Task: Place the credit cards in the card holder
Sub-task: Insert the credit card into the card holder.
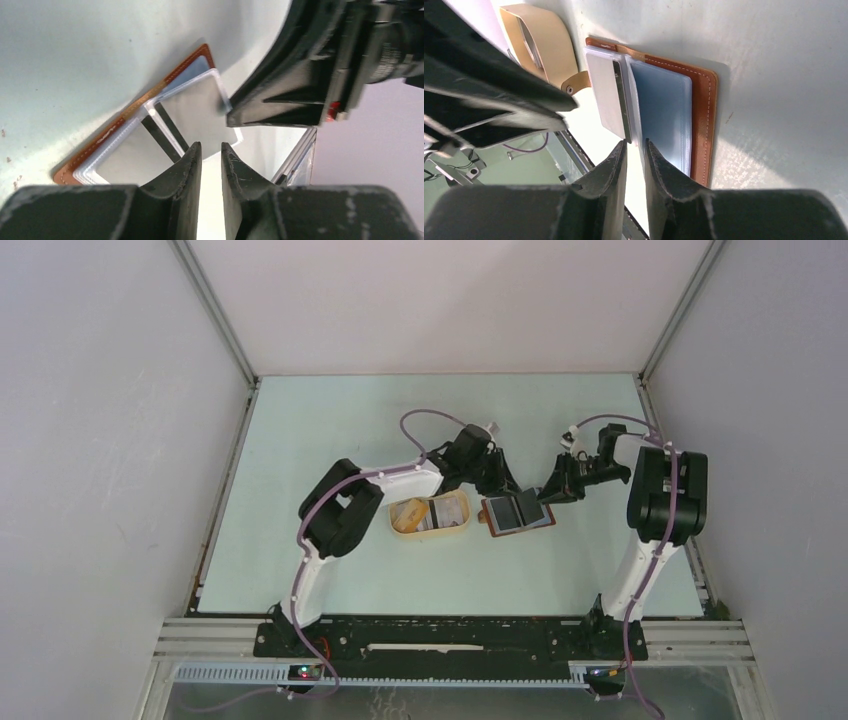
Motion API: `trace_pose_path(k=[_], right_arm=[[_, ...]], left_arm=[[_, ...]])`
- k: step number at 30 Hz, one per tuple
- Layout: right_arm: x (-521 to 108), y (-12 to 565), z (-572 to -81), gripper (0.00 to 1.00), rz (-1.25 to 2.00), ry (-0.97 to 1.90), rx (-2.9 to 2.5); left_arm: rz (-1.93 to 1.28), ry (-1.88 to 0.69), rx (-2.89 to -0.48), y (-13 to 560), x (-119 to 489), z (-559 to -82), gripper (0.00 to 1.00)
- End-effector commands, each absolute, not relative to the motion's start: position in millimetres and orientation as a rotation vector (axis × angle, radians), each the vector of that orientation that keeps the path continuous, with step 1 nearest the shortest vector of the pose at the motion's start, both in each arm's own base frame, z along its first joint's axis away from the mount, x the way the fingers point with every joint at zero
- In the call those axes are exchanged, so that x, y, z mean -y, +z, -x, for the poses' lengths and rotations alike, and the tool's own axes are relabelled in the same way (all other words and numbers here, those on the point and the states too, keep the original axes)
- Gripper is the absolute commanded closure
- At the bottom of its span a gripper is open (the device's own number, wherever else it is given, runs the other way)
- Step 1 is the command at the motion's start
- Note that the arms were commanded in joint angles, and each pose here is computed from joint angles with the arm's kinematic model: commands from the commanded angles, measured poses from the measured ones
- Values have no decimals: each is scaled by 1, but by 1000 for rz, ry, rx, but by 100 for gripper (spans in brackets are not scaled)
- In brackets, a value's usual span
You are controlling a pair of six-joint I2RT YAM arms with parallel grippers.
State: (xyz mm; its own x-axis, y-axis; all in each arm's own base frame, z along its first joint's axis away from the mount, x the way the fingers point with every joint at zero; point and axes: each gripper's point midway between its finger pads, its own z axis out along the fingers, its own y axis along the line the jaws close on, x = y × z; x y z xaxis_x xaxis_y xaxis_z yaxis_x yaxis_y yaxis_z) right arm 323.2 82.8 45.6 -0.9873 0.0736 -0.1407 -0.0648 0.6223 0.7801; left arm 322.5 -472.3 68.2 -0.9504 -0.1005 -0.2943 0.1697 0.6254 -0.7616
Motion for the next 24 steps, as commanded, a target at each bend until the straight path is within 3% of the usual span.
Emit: trace_pose_path(k=[1, 15, 24], right_arm=[[-88, 51, -328, 73, 32, 1334, -2656], [-118, 71, -322, 73, 218, 1333, -2619], [-134, 73, -317, 73, 317, 1294, -2630]], left_arm=[[-109, -1245, -2401, 120, 460, -330, 74], [-150, -1066, -2106, 198, 371, -335, 73], [-108, -935, -1992, 218, 320, -324, 64]])
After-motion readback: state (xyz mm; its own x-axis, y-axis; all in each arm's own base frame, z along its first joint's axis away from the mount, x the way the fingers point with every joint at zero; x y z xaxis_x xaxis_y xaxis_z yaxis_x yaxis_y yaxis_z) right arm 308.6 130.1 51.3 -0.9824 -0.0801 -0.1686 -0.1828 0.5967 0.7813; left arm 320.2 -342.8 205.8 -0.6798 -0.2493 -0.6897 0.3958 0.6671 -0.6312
